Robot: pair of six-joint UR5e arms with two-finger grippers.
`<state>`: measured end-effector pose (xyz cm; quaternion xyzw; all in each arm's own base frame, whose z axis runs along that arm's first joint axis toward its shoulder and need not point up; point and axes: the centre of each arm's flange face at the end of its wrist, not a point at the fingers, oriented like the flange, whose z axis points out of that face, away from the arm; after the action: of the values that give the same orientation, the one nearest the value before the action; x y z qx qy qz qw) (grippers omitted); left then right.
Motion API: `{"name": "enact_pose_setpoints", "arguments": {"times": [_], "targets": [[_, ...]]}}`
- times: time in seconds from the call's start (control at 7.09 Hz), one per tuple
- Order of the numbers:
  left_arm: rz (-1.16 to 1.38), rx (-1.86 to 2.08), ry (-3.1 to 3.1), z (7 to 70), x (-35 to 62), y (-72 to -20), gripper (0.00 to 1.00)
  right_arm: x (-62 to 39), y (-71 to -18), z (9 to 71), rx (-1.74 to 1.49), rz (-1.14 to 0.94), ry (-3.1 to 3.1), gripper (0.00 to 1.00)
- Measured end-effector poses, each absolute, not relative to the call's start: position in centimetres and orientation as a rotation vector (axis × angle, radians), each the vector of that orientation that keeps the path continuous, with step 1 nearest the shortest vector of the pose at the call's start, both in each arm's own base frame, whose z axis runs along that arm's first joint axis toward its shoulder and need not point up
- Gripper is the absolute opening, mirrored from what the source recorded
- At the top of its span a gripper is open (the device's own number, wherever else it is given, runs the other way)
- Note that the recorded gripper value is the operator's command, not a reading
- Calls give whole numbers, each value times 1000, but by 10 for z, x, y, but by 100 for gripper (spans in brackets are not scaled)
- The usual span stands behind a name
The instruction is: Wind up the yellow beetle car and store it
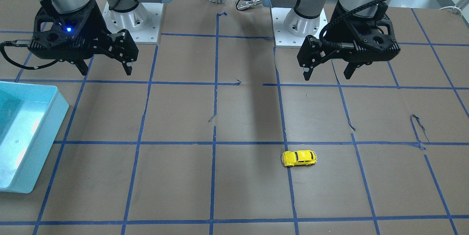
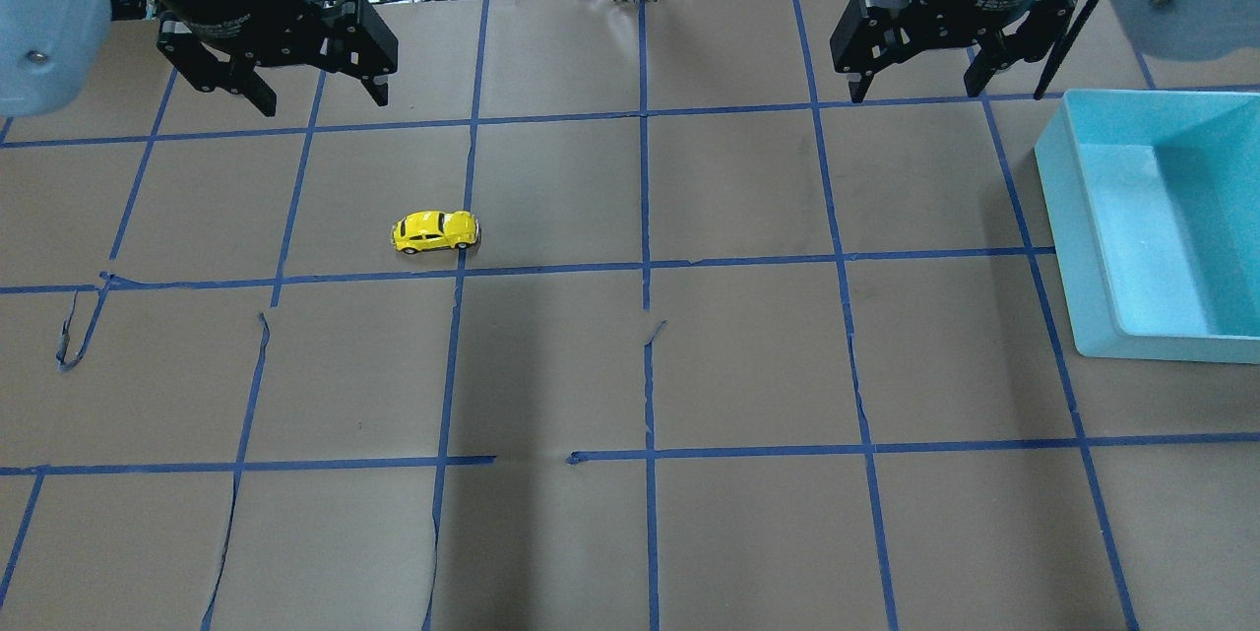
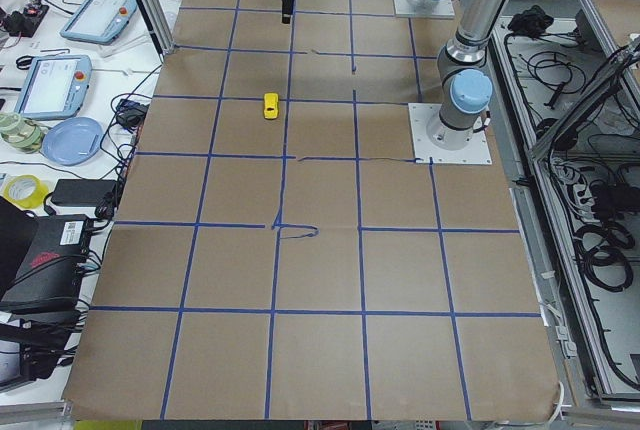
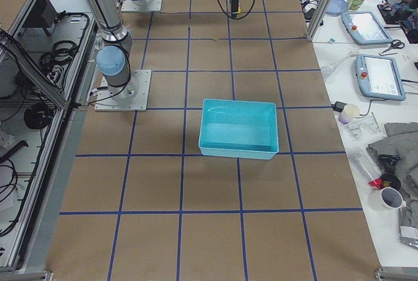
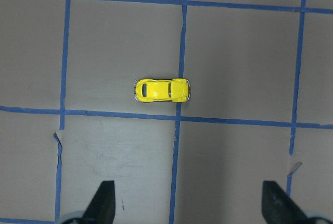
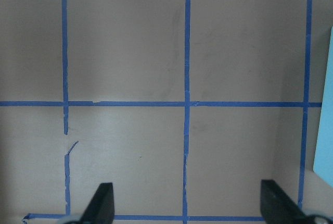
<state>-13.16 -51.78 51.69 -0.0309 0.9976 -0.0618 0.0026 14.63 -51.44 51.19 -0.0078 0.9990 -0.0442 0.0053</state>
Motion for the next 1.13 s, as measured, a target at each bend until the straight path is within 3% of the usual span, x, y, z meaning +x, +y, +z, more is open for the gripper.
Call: {"name": "enact_pose_setpoints", "arguments": {"times": [0.56,1.13], "targets": [[-145,327,3136,506,-131,-521,98,146,-514,508,-26,-126,3129,100],[-58,1179,2951,407,-126,-551,94,146,-513,507,-26,-123,3129,100]]}}
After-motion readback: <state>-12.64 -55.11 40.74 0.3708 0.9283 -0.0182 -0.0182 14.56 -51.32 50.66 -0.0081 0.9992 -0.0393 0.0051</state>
